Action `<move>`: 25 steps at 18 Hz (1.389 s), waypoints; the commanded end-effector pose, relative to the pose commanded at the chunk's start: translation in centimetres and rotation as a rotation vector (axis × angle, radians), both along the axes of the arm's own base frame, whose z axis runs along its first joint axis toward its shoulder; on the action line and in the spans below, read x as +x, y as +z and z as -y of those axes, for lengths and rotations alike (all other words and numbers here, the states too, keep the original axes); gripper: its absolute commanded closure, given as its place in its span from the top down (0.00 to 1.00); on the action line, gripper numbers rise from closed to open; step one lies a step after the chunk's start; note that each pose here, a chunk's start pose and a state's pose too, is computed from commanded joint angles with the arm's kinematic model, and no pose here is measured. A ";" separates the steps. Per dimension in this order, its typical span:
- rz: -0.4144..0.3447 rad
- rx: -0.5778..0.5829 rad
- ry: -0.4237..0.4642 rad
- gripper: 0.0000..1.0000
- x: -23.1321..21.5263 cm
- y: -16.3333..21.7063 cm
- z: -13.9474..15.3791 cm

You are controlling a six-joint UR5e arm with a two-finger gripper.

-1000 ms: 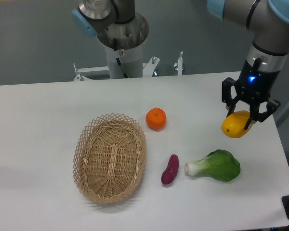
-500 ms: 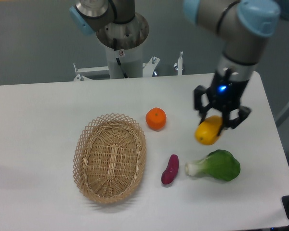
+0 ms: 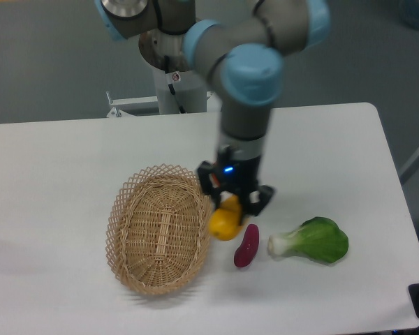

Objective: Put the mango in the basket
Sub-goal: 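Lower the yellow mango into the wicker basket, then open the gripper to release the mango and lift away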

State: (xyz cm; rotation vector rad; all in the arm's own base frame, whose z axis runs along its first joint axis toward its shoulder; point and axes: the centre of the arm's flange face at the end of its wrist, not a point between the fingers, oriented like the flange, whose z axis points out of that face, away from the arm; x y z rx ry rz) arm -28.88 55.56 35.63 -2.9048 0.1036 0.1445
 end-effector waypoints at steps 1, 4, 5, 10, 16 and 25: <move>0.001 -0.012 -0.010 0.48 1.2 -1.2 -0.7; 0.004 -0.066 -0.043 0.48 4.3 -4.7 -1.7; -0.002 -0.100 -0.055 0.48 5.2 -6.1 -1.9; -0.039 -0.145 -0.090 0.48 8.2 -9.4 -4.0; -0.048 -0.185 -0.109 0.53 9.5 -11.3 -4.5; -0.063 -0.161 -0.120 1.00 9.2 -10.2 -5.0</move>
